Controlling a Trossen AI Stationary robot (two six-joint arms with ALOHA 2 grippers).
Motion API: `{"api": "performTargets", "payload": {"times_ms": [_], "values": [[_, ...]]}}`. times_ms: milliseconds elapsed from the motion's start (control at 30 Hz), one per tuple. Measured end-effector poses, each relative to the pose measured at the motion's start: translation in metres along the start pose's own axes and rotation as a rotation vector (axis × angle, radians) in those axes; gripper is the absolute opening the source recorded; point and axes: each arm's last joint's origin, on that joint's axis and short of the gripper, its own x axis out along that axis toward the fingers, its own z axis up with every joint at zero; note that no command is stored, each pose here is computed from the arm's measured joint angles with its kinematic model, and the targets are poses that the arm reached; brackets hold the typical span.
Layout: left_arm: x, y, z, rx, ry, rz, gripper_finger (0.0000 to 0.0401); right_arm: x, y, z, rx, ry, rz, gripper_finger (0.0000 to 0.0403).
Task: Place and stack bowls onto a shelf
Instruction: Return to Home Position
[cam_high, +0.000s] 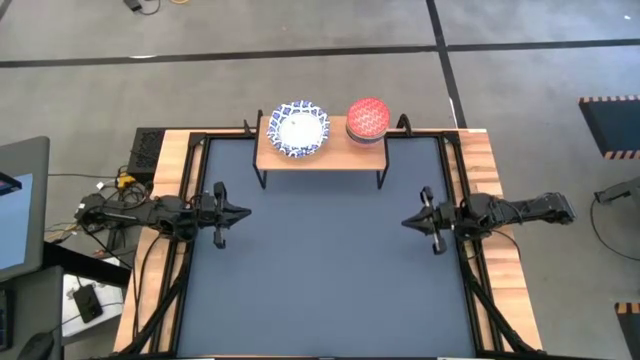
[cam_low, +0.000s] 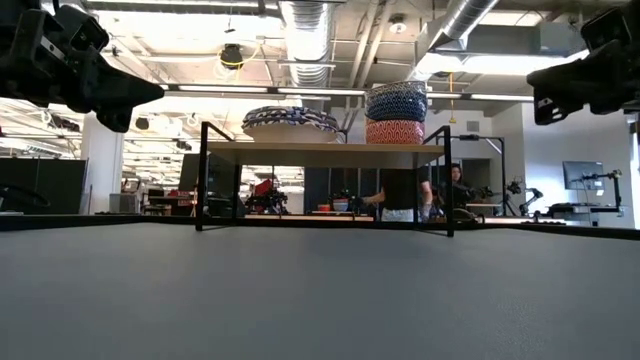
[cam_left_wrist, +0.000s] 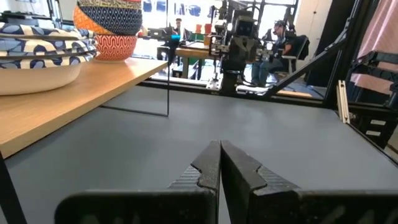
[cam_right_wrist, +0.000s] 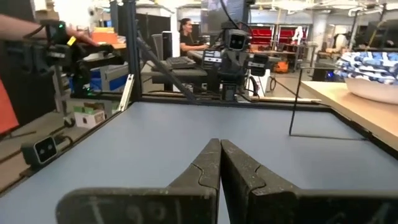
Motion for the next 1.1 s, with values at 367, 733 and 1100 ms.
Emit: {"api": "performTargets", "payload": {"times_ms": [367, 733, 1100], "values": [[-0.0017, 0.0003, 0.0022, -0.008, -0.027, -0.005, 0.0000, 0.0006, -0.0002, -0.0021, -0.085, 0.024, 0.001, 0.0033], [-0.0017, 0.0003, 0.0021, -0.008, -0.026, -0.004, 0.0000, 0.0026, -0.0016, -0.0051, -0.095, 0.060, -0.010, 0.0033], [-0.0016, 0.0003, 0.0019, -0.007, -0.024, -0.004, 0.0000, 0.0026, -0.0016, -0.0051, -0.098, 0.060, -0.011, 0.0033]]}}
